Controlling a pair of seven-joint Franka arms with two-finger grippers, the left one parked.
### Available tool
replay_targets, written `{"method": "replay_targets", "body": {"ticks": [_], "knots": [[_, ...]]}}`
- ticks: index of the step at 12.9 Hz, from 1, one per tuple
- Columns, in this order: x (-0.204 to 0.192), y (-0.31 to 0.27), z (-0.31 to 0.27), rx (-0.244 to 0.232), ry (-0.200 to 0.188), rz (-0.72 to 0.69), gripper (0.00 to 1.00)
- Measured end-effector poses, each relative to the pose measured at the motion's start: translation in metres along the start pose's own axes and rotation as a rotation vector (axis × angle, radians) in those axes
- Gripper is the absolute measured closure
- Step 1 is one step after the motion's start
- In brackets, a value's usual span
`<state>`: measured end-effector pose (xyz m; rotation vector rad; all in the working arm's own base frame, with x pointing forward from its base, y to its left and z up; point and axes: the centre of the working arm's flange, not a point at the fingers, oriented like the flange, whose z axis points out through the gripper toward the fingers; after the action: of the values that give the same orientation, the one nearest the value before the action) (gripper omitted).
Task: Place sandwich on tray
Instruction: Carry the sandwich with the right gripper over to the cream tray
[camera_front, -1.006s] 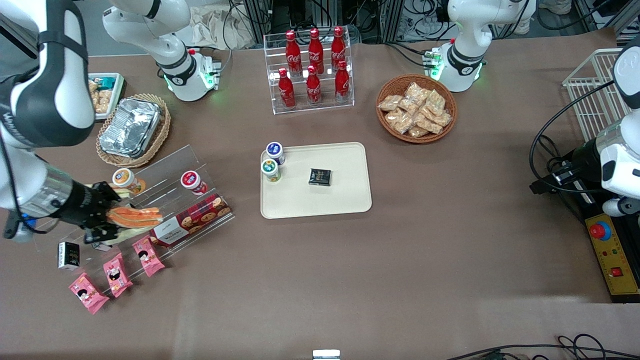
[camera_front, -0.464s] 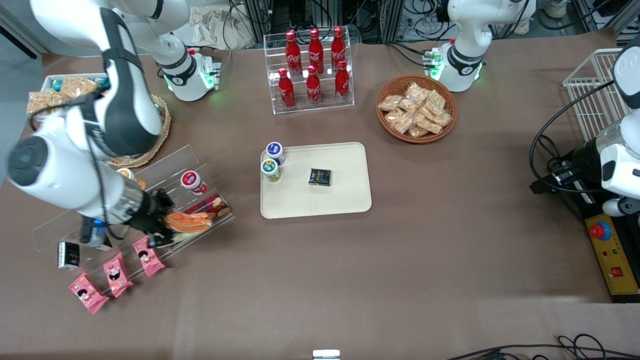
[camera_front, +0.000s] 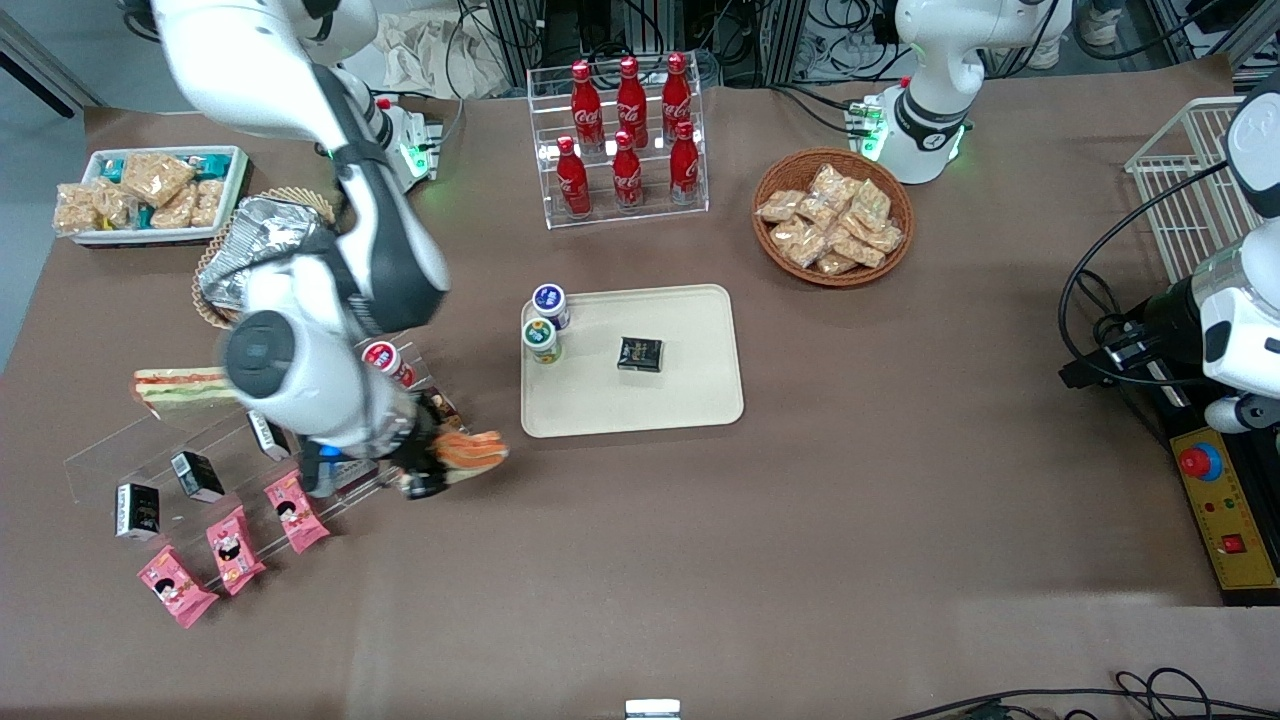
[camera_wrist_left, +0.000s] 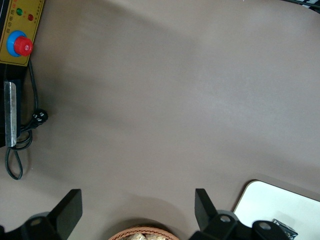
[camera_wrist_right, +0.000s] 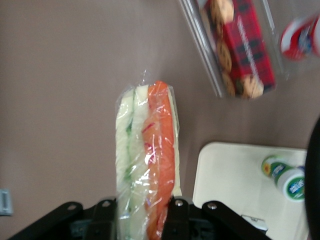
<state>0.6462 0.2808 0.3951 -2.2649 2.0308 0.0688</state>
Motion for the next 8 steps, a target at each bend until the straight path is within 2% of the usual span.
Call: {"method": "replay_targets", "body": {"ticks": [2, 6, 8], "knots": [[-0.043, 0.009, 0.034, 0.006, 0.012, 0.038, 0.77], [-0.094, 0.030, 0.077, 0.029, 0.017, 0.110, 0.77], [-0.127, 0.051, 0.108, 0.023, 0.030, 0.122, 0.77]]}}
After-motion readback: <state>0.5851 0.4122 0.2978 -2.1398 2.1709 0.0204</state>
